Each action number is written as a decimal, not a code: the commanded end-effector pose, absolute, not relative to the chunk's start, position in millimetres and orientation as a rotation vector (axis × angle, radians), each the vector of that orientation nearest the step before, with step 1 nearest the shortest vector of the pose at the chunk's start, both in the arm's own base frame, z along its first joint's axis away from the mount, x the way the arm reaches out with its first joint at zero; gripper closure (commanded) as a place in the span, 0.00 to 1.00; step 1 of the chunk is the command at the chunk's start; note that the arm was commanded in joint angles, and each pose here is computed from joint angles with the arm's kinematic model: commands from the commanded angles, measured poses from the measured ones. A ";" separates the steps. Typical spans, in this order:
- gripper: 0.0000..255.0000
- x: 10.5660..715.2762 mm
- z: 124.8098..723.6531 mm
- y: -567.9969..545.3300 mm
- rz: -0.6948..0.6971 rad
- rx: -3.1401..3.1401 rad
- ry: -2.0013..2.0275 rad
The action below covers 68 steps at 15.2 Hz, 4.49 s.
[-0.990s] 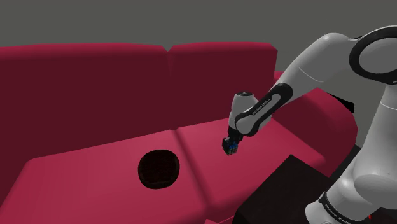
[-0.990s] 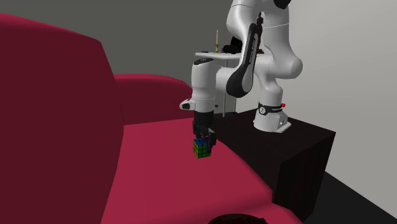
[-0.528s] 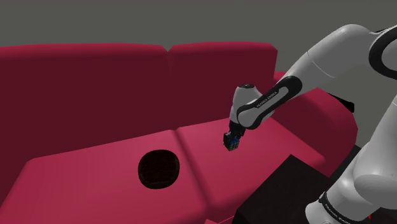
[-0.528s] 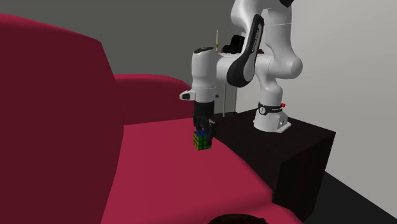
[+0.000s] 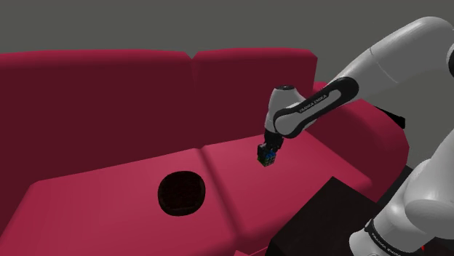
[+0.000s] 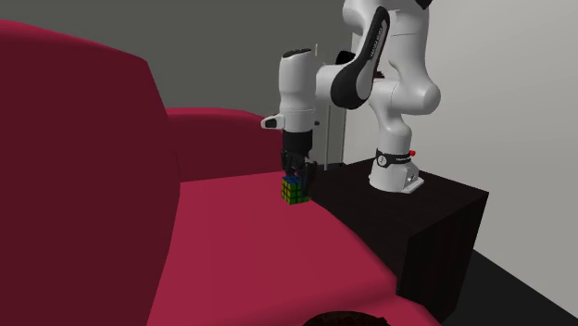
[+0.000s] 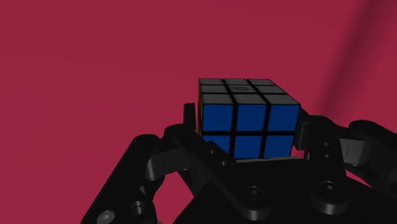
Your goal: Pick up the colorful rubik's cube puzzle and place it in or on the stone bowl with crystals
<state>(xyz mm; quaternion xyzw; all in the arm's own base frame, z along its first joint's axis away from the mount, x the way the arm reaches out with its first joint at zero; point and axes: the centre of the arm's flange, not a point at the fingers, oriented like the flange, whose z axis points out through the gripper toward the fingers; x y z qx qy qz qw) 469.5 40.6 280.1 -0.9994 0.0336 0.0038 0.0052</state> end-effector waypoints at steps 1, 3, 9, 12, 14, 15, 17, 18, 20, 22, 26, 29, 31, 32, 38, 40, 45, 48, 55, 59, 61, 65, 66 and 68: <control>1.00 471.0 291.0 41.5 0.013 -3.129 0.106; 1.00 471.0 301.5 41.5 0.013 -3.129 0.106; 1.00 490.4 308.6 90.6 0.013 -3.129 0.106; 1.00 505.0 308.9 127.4 0.013 -3.129 0.106; 1.00 514.7 309.2 152.0 0.013 -3.129 0.106; 1.00 519.5 309.3 164.3 0.013 -3.129 0.106; 1.00 529.2 309.5 188.8 0.013 -3.129 0.106; 1.00 534.1 309.7 201.1 0.013 -3.129 0.106; 1.00 543.8 309.9 225.6 0.013 -3.129 0.106; 1.00 553.5 310.1 250.2 0.013 -3.129 0.106; 1.00 572.9 310.6 299.3 0.013 -3.129 0.106; 1.00 587.5 311.0 336.1 0.013 -3.129 0.106; 1.00 597.2 311.2 360.7 0.013 -3.129 0.106; 1.00 602.0 311.3 373.0 0.013 -3.129 0.106; 1.00 617.7 295.9 412.6 0.013 -3.129 0.106; 1.00 617.6 285.3 412.6 0.013 -3.129 0.105; 1.00 617.6 258.9 412.6 0.013 -3.129 0.105; 1.00 617.6 243.1 412.6 0.013 -3.129 0.105; 1.00 617.7 238.1 412.6 0.013 -3.129 0.106; 0.00 617.7 238.1 412.6 0.013 -3.129 0.106; 0.00 617.6 238.1 412.6 0.013 -3.129 0.106; 0.00 618.0 277.7 412.2 0.013 -3.129 0.106; 0.00 618.1 288.1 412.1 0.013 -3.129 0.106; 0.00 618.0 288.1 412.1 0.013 -3.129 0.105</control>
